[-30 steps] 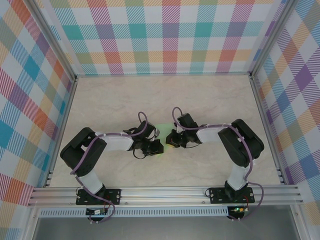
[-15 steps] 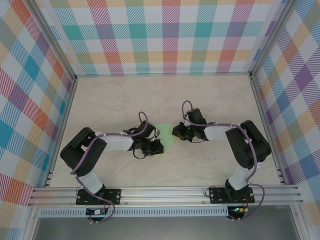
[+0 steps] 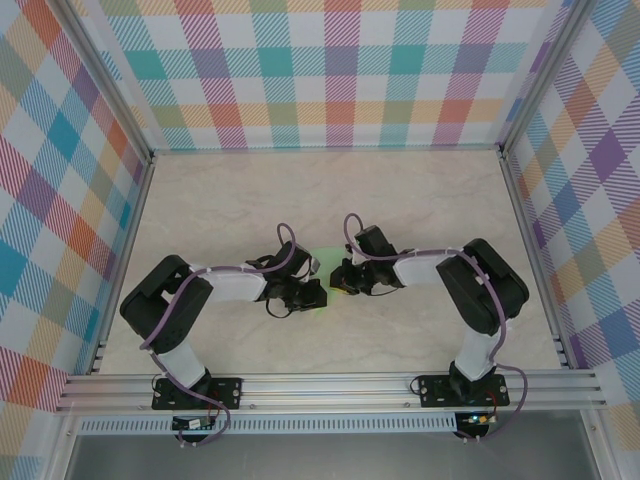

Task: Fold a paper plane with a square sheet of paper (pick it up from the middle)
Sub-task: Third fold the triangle at the center of the table.

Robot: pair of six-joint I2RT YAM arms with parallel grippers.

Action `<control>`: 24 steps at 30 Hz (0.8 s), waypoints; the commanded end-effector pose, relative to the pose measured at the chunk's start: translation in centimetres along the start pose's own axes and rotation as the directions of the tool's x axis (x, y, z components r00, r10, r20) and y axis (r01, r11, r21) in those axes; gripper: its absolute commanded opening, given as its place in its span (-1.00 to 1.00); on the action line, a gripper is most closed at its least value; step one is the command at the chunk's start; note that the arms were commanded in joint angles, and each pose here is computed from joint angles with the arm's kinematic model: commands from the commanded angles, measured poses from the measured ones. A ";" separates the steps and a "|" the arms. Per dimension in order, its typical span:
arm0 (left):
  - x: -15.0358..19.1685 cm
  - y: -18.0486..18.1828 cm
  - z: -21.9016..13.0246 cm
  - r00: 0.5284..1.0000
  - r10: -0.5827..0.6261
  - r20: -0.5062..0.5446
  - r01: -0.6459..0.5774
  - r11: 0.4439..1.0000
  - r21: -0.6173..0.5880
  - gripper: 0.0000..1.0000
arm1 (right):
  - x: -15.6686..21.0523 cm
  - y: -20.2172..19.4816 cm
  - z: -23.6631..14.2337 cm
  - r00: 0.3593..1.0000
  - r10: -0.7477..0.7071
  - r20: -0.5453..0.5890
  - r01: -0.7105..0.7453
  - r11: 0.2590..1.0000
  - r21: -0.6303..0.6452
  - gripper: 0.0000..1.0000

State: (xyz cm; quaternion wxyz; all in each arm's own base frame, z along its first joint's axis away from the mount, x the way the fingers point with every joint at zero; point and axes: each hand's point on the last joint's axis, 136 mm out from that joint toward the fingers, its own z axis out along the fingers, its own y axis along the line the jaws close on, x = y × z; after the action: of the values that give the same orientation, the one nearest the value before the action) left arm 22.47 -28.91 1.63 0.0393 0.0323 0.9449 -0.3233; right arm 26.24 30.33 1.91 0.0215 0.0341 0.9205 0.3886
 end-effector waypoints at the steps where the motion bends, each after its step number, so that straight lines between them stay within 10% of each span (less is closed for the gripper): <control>1: 2.5 3.6 -0.2 0.997 -0.041 -0.063 0.031 0.988 -0.149 -0.72 | 0.4 -1.3 0.5 0.999 0.008 -0.036 -0.006 0.998 0.057 -0.79; 24: 0.1 -3.1 -1.5 0.995 -0.093 -0.020 0.094 0.990 0.106 -0.60 | 0.9 -3.3 0.8 0.998 0.058 -0.038 -0.053 0.990 0.132 -0.81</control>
State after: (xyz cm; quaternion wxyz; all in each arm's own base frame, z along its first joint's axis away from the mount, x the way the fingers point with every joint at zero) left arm 22.73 -29.90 5.74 0.0397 0.0057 0.9319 -0.3605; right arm 26.20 30.16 1.49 0.0117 0.0354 0.9265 0.3745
